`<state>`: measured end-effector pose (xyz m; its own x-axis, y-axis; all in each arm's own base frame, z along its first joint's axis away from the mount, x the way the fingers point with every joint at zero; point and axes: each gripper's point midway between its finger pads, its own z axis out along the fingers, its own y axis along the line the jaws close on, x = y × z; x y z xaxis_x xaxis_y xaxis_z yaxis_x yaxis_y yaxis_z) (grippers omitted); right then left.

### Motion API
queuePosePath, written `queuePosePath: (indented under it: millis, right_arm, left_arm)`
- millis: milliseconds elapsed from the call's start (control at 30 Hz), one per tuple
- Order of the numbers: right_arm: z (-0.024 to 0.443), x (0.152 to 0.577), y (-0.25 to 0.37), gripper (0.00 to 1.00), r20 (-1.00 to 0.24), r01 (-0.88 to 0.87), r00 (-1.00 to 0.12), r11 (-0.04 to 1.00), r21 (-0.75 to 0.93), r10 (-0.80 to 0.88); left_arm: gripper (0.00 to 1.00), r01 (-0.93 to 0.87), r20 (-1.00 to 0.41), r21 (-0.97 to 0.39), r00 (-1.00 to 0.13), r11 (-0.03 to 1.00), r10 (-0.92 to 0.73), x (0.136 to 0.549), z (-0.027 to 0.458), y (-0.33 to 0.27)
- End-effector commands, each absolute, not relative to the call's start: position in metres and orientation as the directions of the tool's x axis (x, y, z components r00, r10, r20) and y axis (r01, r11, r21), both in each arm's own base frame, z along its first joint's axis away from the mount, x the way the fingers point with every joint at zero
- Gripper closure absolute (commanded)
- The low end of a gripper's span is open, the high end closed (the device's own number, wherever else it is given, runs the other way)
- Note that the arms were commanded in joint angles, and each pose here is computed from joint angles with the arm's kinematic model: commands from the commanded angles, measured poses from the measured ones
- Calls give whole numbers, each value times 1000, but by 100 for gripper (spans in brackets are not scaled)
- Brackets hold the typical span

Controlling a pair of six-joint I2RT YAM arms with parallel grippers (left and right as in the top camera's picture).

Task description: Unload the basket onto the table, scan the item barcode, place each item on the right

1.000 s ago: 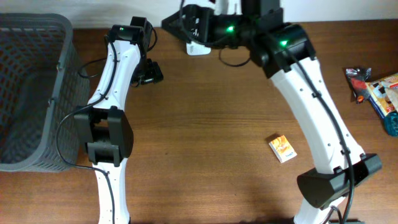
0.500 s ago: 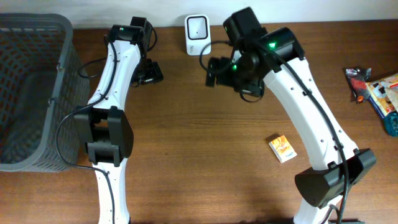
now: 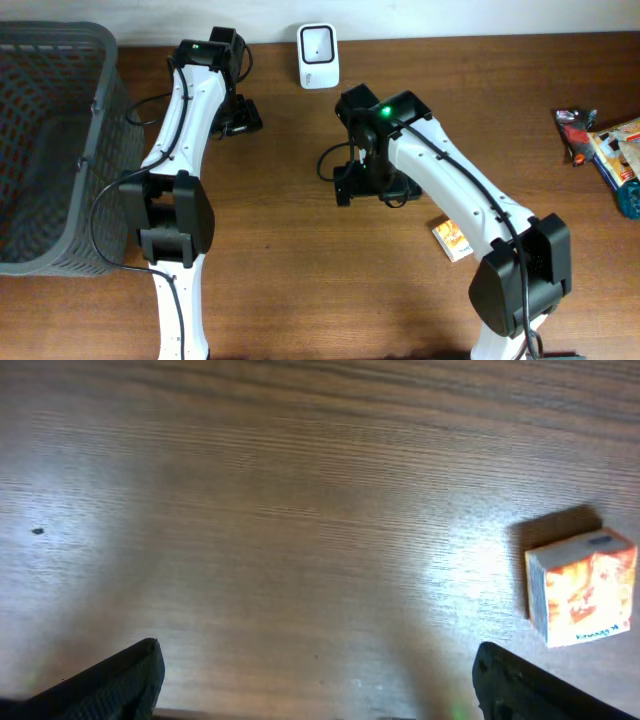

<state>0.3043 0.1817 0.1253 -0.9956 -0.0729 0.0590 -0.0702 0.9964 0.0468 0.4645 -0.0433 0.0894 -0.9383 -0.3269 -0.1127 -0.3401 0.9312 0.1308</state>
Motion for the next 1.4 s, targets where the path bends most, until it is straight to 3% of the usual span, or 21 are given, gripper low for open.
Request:
queuePosePath:
  millis: [0,100,233,333,433,567,767,967,1067,1200,1367]
  right_arm:
    - [122,307,179,1,44,-20,-999,1000,17,-20]
    - [119,315,159,1,0,-47,-999,994,-95,-48]
    - [88,285,115,1,113,-107,-991,950,-294,-76]
    - [72,271,49,1,10,156,-981,822,-547,193]
    - [57,259,10,1,43,242,-946,786,-569,322]
    - [30,260,31,7,227,90,-960,945,-313,166]
    - [11,255,53,33,250,107,-956,977,-187,152]
    - [5,279,108,34,216,165,-967,979,120,137]
    - [19,314,160,34,131,150,-986,896,417,103]
    - [44,337,146,33,88,153,-988,918,367,129]
    - [71,327,131,33,71,-90,-991,959,269,-113]
  left_arm:
    - [1,-347,-125,136,-935,928,-331,467,90,-44]
    - [1,-347,-125,136,-935,928,-331,467,90,-44]
    - [1,-344,-125,136,-936,929,-329,467,90,-45]
    - [1,-345,-125,136,-936,929,-329,467,90,-44]
    - [1,-344,-125,136,-936,929,-328,467,90,-45]
    - [1,-350,-125,136,-934,927,-334,467,90,-42]
    - [1,-347,-125,136,-935,928,-331,467,90,-44]
    - [1,-348,-125,136,-935,927,-333,467,90,-43]
    - [1,-349,-125,136,-934,927,-334,467,90,-42]
    - [1,-349,-125,136,-934,927,-334,467,90,-42]
    - [1,-349,-125,136,-934,927,-334,467,90,-42]
